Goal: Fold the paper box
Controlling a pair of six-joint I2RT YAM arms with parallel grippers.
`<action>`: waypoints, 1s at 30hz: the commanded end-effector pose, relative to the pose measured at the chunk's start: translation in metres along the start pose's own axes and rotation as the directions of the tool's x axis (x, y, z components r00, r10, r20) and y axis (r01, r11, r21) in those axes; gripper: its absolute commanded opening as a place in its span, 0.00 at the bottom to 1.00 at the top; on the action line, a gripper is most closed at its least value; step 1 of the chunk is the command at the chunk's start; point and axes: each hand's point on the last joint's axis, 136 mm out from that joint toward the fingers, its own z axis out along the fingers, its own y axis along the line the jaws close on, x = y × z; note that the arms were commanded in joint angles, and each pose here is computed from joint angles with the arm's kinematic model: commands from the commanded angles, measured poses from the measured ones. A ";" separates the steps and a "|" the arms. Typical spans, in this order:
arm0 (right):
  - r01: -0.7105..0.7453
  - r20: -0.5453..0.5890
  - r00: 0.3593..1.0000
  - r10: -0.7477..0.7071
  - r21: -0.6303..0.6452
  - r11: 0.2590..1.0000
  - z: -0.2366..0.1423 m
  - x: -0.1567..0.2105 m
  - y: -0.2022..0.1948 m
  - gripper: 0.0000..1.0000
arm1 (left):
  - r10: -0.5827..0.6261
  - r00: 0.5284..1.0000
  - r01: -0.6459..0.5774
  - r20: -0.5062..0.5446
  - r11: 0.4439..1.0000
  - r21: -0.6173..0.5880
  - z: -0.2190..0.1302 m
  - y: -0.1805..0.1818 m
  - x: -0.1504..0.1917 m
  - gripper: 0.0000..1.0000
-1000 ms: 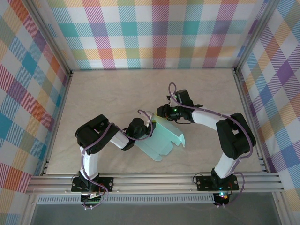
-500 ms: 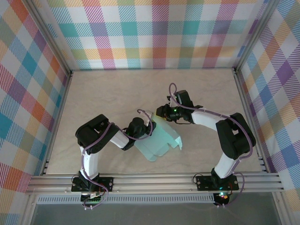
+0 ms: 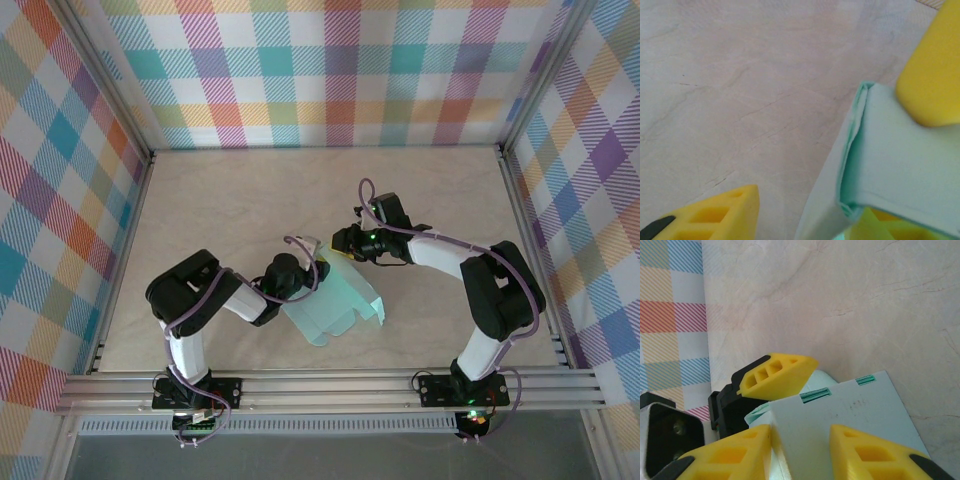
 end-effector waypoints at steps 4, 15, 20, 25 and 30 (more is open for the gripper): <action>-0.034 -0.078 0.996 0.038 0.051 0.998 0.005 0.018 -0.015 0.35 | 0.007 0.998 -0.006 0.060 1.000 -0.013 -0.005 0.004 -0.022 0.38; -0.032 -0.101 0.994 0.033 0.012 0.999 0.006 0.021 -0.009 0.36 | -0.024 0.999 0.021 0.048 0.997 0.072 0.000 -0.005 -0.019 0.00; -0.021 -0.090 0.996 0.022 0.010 1.000 0.002 0.018 -0.007 0.37 | -0.044 0.998 0.040 0.045 0.995 0.096 0.000 -0.006 -0.020 0.00; 0.028 -0.032 0.999 -0.028 -0.004 1.000 -0.012 0.003 0.008 0.57 | -0.105 0.994 0.100 0.041 0.989 0.108 -0.001 -0.003 -0.024 0.00; 0.120 0.098 0.988 -0.120 0.006 0.993 -0.046 -0.020 0.027 0.77 | -0.190 0.981 0.186 0.033 0.978 0.100 0.001 0.004 -0.027 0.00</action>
